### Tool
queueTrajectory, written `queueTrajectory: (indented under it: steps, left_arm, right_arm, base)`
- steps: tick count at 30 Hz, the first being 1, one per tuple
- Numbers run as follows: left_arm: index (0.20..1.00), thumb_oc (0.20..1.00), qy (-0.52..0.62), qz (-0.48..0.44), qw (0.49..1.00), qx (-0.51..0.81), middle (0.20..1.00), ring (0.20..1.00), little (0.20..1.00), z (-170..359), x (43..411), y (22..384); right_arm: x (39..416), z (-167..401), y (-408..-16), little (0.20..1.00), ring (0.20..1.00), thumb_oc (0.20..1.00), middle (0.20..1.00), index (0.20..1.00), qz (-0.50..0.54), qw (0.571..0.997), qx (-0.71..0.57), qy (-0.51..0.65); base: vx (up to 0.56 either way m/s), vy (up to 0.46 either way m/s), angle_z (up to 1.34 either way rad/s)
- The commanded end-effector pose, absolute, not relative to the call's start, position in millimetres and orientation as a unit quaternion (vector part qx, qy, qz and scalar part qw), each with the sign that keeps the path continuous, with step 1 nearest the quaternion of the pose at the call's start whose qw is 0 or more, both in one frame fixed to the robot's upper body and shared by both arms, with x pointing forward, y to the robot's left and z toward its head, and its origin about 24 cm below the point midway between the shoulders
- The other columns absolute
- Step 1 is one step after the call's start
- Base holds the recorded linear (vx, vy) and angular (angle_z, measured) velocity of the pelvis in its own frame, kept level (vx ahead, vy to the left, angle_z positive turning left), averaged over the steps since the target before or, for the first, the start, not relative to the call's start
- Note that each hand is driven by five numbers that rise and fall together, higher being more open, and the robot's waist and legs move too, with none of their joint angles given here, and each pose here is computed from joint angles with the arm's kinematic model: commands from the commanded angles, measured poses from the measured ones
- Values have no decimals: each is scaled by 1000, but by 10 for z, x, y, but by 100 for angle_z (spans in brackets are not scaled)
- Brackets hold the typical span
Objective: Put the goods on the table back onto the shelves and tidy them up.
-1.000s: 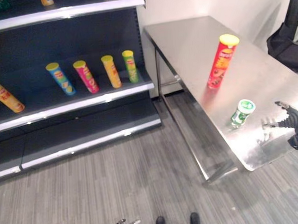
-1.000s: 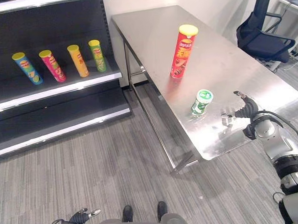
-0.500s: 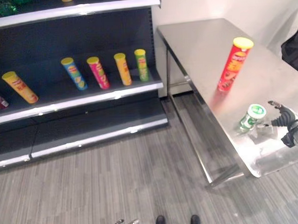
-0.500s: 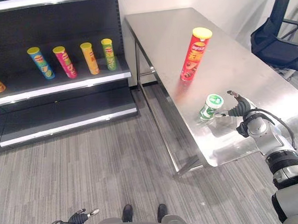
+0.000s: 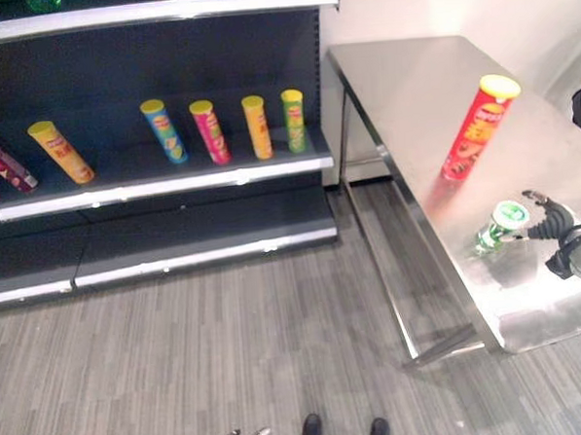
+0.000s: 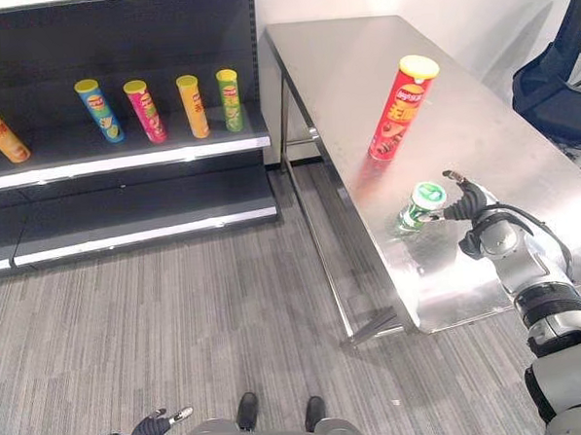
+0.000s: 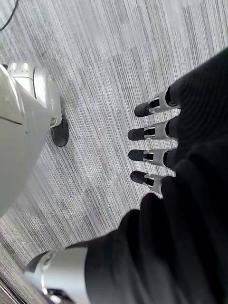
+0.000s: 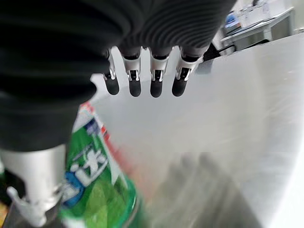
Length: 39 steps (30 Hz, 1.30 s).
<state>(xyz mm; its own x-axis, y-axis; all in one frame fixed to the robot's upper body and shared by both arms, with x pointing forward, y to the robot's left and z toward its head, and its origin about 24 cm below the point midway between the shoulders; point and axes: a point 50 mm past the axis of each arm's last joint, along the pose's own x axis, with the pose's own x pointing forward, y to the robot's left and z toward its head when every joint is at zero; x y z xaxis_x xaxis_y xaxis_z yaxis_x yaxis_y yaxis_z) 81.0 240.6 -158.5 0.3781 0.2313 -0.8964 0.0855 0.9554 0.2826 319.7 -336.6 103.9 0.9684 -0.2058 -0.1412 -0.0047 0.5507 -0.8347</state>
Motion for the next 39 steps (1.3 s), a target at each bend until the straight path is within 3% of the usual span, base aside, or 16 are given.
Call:
queueTrajectory:
  steps: [1,8,9,10,39]
  left_arm:
    - [1000,1000,539,39,829,146,1000,1000,1000,-1558,975,2381]
    - [1000,1000,539,36,828,148,1000,1000,1000,-1559,966,2384]
    - [1000,1000,539,35,828,149,1000,1000,1000,-1560,966,2381]
    - [1000,1000,539,35,828,148,1000,1000,1000,-1560,971,2378]
    - [1000,1000,550,59,819,155,1000,1000,1000,-1560,931,2454]
  right_arm:
    - [3373,1329,-3273,1000,1000,1000,1000,1000,-56,877,-472,68]
    - [3386,1306,-3193,1000,1000,1000,1000,1000,-32,878,-473,63]
    - [3389,1299,-3189,511,511,511,511,511,-31,877,-475,65]
    - [3391,1288,-3201,200,200,200,200,200,-32,874,-479,70]
    - [3137,1526,-3259,200,200,200,200,200,-62,879,-473,-12]
  base:
    - [0,0,0]
    - [0,0,0]
    - [0,0,0]
    - [0,0,0]
    - [-3,-11,-1]
